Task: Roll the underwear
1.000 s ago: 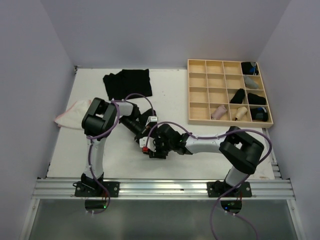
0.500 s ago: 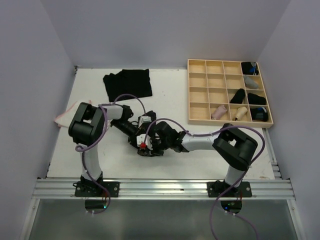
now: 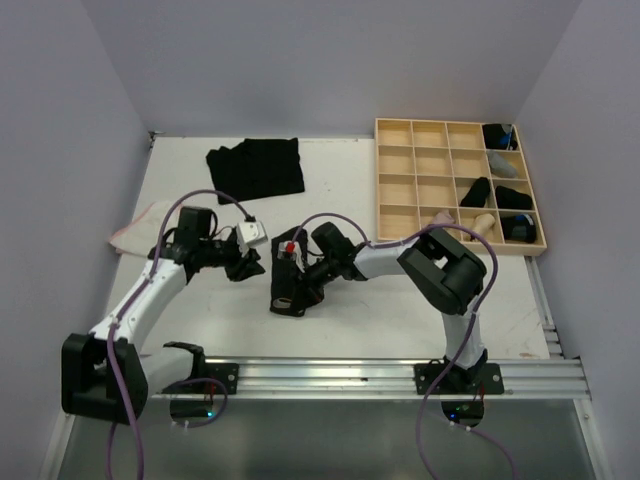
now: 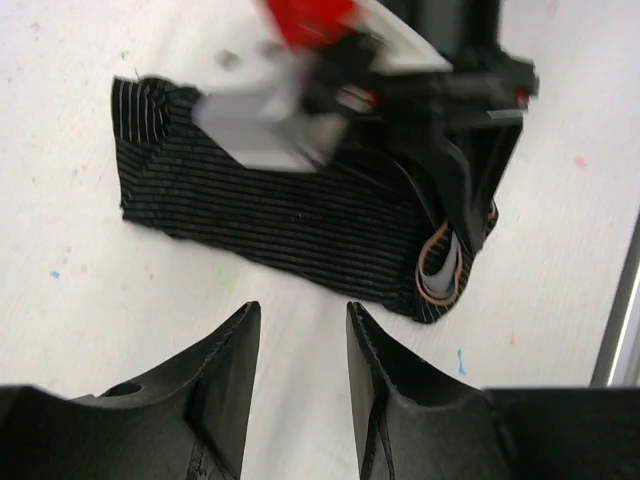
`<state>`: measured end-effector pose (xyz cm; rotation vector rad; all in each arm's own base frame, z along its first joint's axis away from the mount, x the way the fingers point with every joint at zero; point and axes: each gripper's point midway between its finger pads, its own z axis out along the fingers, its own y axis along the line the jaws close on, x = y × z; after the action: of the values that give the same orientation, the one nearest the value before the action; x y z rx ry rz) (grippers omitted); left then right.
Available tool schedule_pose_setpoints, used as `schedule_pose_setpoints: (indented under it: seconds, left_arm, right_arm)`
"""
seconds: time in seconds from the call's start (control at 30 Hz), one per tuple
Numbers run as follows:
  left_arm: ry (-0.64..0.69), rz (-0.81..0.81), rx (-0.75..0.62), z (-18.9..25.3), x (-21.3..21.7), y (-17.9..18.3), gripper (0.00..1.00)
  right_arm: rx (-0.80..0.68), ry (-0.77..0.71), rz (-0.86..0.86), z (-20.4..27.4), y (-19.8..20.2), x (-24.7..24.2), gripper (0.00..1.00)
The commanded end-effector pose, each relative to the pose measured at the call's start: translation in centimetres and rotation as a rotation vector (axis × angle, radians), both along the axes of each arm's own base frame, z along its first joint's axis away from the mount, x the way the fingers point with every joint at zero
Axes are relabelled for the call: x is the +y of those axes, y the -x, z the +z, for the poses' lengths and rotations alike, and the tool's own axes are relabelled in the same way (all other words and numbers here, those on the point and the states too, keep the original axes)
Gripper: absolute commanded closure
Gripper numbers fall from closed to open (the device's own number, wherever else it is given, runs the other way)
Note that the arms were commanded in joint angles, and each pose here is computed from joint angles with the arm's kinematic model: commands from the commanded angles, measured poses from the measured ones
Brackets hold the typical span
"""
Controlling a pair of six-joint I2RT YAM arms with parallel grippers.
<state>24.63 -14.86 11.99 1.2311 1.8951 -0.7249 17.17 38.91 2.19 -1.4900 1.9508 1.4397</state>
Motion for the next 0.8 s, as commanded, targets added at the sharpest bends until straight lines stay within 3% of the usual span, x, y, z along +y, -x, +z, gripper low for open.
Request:
schedule_pose_setpoints:
  seconds: [0.0, 0.07, 0.27, 0.53, 0.77]
  left_arm:
    - [-0.149, -0.032, -0.239, -1.5, 2.3, 0.3, 0.57]
    - [-0.196, -0.109, -0.265, -3.3, 2.4, 2.4, 0.57]
    - [-0.256, -0.283, -0.534, -3.1, -0.4, 4.7, 0.55]
    - [-0.258, -0.480, -0.579, -5.1, -3.5, 6.7, 0.55]
    - [-0.330, -0.483, -0.556, -7.4, -3.9, 6.1, 0.53]
  right_arm:
    - [0.304, 0.150, -0.108, -2.6, 0.4, -0.5, 1.00]
    - [0.381, 0.147, -0.150, -2.6, -0.4, 0.1, 1.00]
    - [0.550, 0.163, -0.214, -4.1, -1.0, 0.3, 1.00]
    - [0.623, 0.230, -0.224, -5.9, -1.0, -0.1, 1.00]
    - [0.635, 0.253, -0.229, -6.4, -1.5, -0.2, 1.00]
